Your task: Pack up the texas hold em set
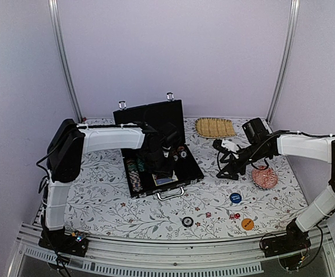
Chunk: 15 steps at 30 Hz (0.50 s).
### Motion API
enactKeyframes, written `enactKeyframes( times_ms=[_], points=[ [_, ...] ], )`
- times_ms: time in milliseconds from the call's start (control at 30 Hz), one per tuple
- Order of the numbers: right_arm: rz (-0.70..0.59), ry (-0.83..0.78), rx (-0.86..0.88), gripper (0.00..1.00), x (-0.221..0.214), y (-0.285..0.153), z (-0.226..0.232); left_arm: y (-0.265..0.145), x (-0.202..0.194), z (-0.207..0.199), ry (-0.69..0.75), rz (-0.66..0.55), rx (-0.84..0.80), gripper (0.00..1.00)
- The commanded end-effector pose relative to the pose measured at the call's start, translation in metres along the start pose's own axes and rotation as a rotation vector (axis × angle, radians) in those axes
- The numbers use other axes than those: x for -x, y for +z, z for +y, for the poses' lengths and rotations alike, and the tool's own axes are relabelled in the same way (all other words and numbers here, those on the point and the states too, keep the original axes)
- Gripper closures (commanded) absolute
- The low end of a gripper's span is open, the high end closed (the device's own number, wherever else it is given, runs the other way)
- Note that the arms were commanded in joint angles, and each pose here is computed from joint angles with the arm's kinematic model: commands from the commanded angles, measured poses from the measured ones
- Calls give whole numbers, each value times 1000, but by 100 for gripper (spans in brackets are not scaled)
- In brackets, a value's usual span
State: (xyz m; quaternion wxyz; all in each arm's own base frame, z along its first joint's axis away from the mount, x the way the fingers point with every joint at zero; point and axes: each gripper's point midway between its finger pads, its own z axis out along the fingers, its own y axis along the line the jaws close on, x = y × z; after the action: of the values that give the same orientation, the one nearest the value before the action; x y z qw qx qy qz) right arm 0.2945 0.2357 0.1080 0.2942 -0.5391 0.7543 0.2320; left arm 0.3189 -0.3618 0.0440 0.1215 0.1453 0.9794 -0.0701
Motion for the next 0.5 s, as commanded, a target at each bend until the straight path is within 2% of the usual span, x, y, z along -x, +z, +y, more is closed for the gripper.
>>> enactKeyframes(
  times_ms=[0, 367, 467],
  points=[
    [17, -12, 11, 17, 1, 4, 0, 3, -14, -7, -13, 57, -26, 41],
    [34, -18, 23, 17, -2, 8, 3, 9, -28, -22, -20, 103, -41, 42],
    [34, -19, 27, 17, -2, 8, 4, 8, -30, -26, -11, 103, -39, 37]
  ],
)
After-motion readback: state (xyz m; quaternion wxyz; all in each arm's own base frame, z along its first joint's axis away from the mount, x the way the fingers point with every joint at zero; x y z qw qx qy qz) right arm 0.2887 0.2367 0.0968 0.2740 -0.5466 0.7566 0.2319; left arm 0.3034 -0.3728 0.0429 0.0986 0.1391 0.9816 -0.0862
